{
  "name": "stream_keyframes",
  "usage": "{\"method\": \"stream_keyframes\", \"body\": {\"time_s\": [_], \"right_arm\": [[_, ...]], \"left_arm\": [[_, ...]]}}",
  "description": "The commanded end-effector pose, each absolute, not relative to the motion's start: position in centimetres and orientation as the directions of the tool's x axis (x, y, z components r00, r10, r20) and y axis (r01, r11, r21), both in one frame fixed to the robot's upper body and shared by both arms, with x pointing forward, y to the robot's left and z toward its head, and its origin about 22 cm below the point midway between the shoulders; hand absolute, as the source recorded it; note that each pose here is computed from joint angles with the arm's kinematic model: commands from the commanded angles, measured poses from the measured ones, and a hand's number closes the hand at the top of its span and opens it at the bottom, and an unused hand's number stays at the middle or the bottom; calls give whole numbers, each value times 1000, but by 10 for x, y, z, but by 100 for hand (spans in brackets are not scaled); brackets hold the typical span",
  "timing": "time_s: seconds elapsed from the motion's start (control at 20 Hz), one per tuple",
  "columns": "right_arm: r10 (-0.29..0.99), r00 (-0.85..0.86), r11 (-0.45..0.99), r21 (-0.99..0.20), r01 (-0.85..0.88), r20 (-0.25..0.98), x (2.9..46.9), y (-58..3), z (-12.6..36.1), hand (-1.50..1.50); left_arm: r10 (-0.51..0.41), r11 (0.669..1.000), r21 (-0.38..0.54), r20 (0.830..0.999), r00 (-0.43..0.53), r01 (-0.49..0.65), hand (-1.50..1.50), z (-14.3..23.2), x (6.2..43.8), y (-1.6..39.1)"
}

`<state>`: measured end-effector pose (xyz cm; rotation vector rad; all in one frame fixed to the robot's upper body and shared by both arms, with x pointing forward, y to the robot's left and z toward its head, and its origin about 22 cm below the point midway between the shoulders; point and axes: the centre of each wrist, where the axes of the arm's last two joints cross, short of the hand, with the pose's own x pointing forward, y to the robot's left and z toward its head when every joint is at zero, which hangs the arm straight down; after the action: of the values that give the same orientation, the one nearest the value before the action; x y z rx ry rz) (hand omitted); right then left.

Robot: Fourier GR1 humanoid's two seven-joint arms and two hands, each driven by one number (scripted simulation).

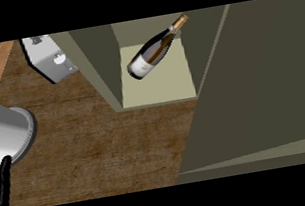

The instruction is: Pick up the wine, place it into the cabinet and close the cabinet

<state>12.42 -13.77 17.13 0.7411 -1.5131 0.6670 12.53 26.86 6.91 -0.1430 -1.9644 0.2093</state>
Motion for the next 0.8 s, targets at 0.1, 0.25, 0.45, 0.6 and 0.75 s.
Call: {"method": "stream_keyframes", "body": {"time_s": [0.1, 0.25, 0.45, 0.6, 0.75], "right_arm": [[-132, -115, 607, -11, -794, 985, 83, -130, 199, 150], [-143, -97, 590, 6, -808, 985, 79, -116, 197, 150], [-151, -120, 614, -2, -790, 981, 78, -107, 197, 150], [-139, -163, 650, -34, -759, 977, 85, -89, 191, 150], [-113, -201, 669, -75, -739, 973, 92, -77, 191, 150]], "left_arm": [[185, 980, -199, 903, -387, 2, -150, 84, 126, 297], [183, 981, -194, 904, -387, 11, -150, 82, 136, 307], [170, 983, -181, 915, -365, 3, -150, 72, 124, 317], [183, 981, -192, 904, -386, 16, -150, 88, 130, 325], [216, 975, -218, 910, -354, 35, -150, 88, 131, 326]]}}
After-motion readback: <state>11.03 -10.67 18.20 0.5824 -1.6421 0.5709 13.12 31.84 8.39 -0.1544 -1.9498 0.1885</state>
